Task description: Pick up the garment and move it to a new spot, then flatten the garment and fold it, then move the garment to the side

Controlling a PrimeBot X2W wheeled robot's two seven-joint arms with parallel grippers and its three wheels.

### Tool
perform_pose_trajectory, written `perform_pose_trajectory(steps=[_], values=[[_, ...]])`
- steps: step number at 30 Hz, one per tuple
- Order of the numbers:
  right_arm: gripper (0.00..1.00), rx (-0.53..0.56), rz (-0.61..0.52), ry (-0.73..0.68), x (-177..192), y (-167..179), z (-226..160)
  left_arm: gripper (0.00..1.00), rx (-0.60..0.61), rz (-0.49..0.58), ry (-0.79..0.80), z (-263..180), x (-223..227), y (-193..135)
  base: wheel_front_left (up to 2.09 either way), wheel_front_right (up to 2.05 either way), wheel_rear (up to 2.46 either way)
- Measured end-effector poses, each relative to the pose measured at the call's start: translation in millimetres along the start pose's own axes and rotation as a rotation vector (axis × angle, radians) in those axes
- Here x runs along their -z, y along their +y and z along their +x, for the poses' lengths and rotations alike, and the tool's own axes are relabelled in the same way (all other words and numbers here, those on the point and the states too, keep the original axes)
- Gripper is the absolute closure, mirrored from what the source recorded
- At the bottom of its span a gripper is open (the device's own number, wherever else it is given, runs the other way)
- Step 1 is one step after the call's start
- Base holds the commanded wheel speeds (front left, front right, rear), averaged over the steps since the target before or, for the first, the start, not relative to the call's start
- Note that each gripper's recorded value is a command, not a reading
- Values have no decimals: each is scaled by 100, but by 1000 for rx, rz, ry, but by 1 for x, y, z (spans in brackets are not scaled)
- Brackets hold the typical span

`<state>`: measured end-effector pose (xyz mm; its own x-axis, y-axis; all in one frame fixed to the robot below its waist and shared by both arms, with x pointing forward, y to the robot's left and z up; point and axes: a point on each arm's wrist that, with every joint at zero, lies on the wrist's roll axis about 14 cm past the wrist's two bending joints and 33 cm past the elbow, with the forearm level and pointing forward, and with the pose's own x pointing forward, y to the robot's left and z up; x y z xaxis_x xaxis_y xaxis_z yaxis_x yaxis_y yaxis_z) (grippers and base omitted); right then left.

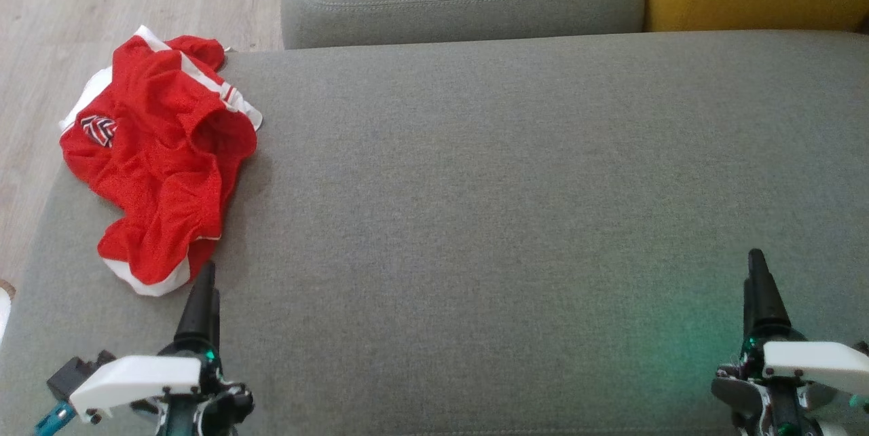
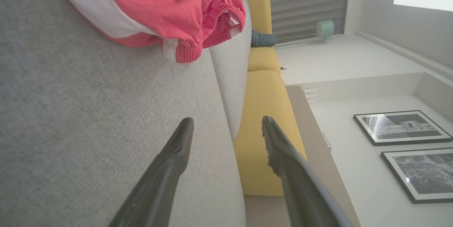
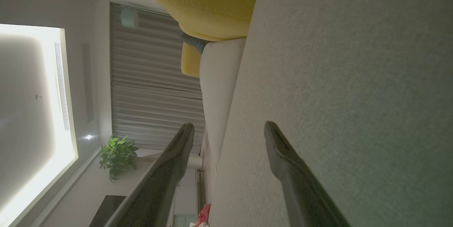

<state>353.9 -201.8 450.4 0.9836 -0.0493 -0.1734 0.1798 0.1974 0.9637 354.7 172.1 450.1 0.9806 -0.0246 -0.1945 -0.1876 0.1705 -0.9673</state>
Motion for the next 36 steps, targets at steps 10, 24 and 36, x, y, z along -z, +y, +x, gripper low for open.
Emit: perform_pose_trajectory(steps=[10,24,36], values=[[0,-51,-155,4,5,17,2,0,25,143,7,1,6,-10,0,0,0],[0,-86,-369,37,20,24,3,0,57,396,27,0,19,-18,0,0,0],[0,-122,-596,54,32,28,1,0,94,615,16,-2,26,-27,0,0,0]])
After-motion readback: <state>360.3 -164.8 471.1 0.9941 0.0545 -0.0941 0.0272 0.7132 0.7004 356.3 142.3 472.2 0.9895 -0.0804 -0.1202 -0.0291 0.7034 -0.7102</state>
